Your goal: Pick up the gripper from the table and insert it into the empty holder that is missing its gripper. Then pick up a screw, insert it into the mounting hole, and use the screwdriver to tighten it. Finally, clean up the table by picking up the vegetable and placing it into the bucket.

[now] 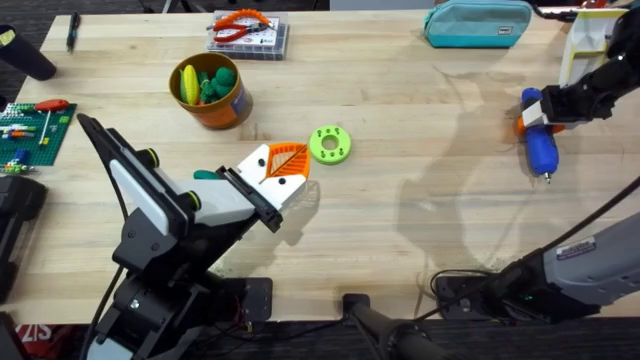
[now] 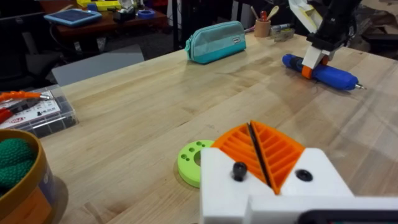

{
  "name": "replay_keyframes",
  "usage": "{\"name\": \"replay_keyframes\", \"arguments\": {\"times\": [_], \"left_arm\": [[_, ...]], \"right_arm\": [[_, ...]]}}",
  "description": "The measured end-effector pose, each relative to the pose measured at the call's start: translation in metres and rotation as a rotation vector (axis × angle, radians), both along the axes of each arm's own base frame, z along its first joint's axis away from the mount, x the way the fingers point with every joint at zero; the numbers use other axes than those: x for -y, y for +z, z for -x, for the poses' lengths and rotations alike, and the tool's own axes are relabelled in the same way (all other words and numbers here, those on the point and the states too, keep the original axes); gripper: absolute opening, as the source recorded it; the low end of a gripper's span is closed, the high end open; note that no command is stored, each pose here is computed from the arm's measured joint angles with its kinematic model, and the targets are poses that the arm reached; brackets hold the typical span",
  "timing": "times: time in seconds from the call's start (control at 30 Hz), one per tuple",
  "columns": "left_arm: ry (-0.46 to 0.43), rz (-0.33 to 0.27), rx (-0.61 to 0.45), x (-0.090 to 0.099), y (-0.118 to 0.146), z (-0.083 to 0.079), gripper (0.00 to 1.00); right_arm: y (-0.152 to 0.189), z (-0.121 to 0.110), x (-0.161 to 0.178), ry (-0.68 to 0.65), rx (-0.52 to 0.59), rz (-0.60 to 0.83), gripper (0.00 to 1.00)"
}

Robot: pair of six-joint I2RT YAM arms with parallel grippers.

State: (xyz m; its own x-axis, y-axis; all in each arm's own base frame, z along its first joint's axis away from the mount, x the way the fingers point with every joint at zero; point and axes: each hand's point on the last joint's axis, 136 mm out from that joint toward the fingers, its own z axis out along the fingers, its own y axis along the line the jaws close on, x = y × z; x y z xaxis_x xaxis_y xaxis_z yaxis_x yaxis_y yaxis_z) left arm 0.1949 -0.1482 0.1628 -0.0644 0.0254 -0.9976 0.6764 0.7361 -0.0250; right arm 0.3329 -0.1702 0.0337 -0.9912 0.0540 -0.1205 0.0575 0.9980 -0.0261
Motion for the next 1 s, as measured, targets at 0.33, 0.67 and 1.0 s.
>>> {"name": "replay_keyframes", "arguments": {"times": [0.33, 0.67, 1.0], "left_arm": [[0.0, -0.002, -0.013, 0.0, -0.003, 0.0, 0.007], [0.0, -0.002, -0.013, 0.0, -0.003, 0.0, 0.007], [0.0, -0.002, -0.013, 0.0, -0.003, 0.0, 0.007]], "right_arm": [[0.001, -0.004, -0.008, 0.0, 0.03, -0.056, 0.075], [0.001, -0.005, -0.012, -0.004, 0.042, -0.088, 0.22], [0.004, -0.011, -0.023, 0.01, 0.069, -0.13, 0.992]]}}
